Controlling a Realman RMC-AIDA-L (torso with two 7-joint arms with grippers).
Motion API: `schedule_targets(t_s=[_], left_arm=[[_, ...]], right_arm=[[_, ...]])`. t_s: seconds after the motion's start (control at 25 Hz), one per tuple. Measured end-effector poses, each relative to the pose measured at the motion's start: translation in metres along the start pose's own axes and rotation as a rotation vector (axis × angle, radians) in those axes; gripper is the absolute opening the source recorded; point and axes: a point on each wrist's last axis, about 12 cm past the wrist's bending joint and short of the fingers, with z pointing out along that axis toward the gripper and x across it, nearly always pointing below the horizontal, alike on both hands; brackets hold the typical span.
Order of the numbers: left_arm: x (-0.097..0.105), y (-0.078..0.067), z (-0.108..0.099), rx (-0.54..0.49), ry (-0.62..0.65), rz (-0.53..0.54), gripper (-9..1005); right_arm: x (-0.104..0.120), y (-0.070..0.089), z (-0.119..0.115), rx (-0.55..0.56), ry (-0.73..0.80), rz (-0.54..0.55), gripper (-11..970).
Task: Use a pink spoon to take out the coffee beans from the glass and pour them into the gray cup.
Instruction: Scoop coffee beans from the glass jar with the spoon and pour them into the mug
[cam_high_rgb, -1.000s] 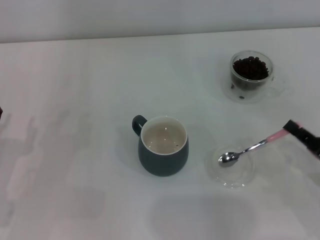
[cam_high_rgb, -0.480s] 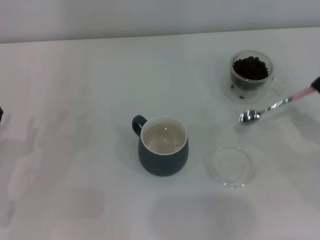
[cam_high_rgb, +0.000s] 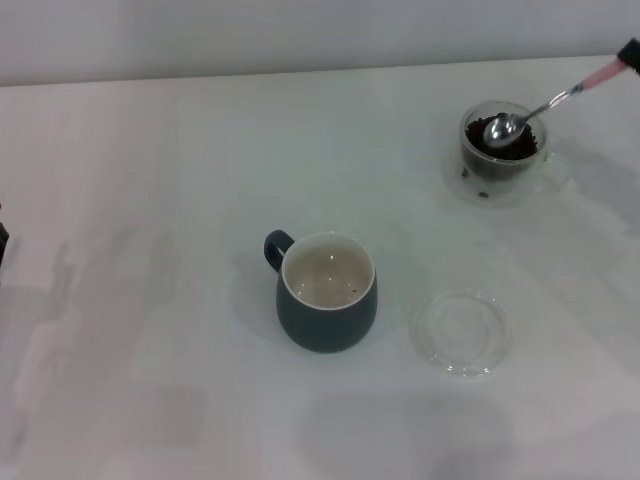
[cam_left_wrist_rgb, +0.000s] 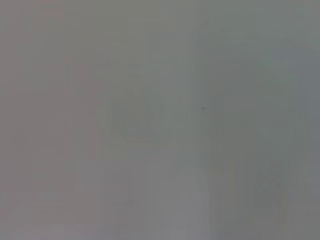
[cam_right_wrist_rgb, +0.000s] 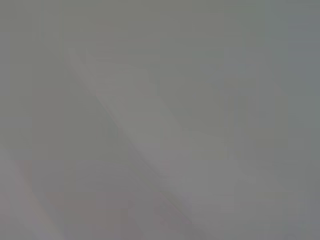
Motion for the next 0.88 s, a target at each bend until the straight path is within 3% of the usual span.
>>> schedule_targets(t_s=[0.36, 0.88], left_arm=[[0.001, 0.0, -0.004, -0.003, 0.005, -0.018, 565], [0.001, 0.001, -0.005, -0.006, 0.009, -0.016, 564]], right_arm=[[-0.013, -0.006, 0.015, 0.048, 0.002, -0.185, 147], [-0.001, -0.009, 0.018, 0.084, 0.053, -0.401, 147]])
